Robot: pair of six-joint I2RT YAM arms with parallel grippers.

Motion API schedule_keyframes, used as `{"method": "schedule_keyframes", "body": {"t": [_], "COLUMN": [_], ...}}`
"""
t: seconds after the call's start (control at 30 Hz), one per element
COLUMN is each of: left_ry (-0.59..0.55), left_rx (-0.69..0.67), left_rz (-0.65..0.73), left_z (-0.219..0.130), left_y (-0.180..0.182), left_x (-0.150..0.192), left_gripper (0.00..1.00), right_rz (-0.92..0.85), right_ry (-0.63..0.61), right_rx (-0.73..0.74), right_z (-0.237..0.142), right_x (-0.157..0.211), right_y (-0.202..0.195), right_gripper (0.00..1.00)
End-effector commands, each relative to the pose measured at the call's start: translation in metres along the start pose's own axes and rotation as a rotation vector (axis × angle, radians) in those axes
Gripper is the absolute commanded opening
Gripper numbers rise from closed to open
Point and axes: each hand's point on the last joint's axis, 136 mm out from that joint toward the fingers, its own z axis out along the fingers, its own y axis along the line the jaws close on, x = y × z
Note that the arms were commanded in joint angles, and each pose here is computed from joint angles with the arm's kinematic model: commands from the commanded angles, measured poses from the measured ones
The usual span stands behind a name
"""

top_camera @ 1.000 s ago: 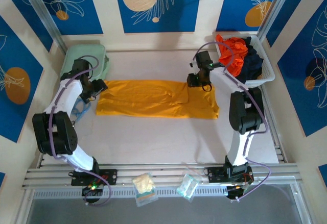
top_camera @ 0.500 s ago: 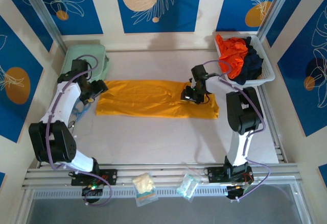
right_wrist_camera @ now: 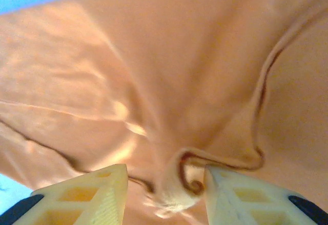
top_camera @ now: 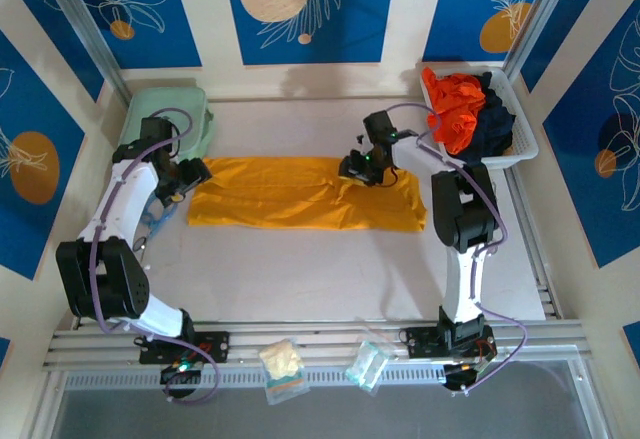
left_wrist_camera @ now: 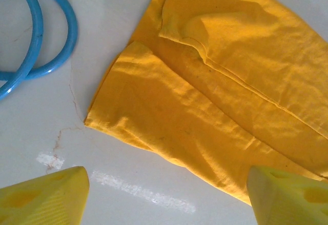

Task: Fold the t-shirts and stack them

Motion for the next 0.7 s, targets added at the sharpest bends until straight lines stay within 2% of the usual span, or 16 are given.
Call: {"method": "schedule_keyframes", "body": {"t": [0.0, 0.13, 0.27, 0.37, 0.47, 0.53, 0.67], "left_ry": [0.010, 0.017, 0.019, 0.016, 0.035, 0.045, 0.097], "left_rx": [0.012, -0.006, -0.024, -0.038, -0.029, -0.035, -0.058], "left_rz": [0.025, 0.032, 0.075, 0.172, 0.269, 0.320, 0.367], "left_z": [-0.007, -0.003, -0.004, -0.007, 0.000, 0.012, 0.054], "left_y": [-0.005, -0.002, -0.007, -0.025, -0.054, -0.072, -0.098], "left_x": [0.005, 0.005, 0.007, 0.006, 0.004, 0.000, -0.012], "left_gripper": [0.80, 0.81, 0.81, 0.82, 0.78, 0.68, 0.27], "right_rz": [0.015, 0.021, 0.012, -0.007, -0.009, 0.026, 0.106], "right_ry": [0.012, 0.017, -0.011, -0.061, -0.119, -0.154, -0.108], "right_rx": [-0.085, -0.130, -0.128, -0.087, -0.015, 0.036, 0.113], "right_z": [0.005, 0.014, 0.007, -0.013, -0.037, -0.057, -0.070], "right_x": [-0.016, -0.035, -0.040, -0.035, -0.017, -0.005, 0.038], "right_y": [0.026, 0.042, 0.047, 0.040, 0.023, 0.011, -0.024], "right_gripper": [0.43, 0.43, 0.43, 0.43, 0.42, 0.41, 0.32]}}
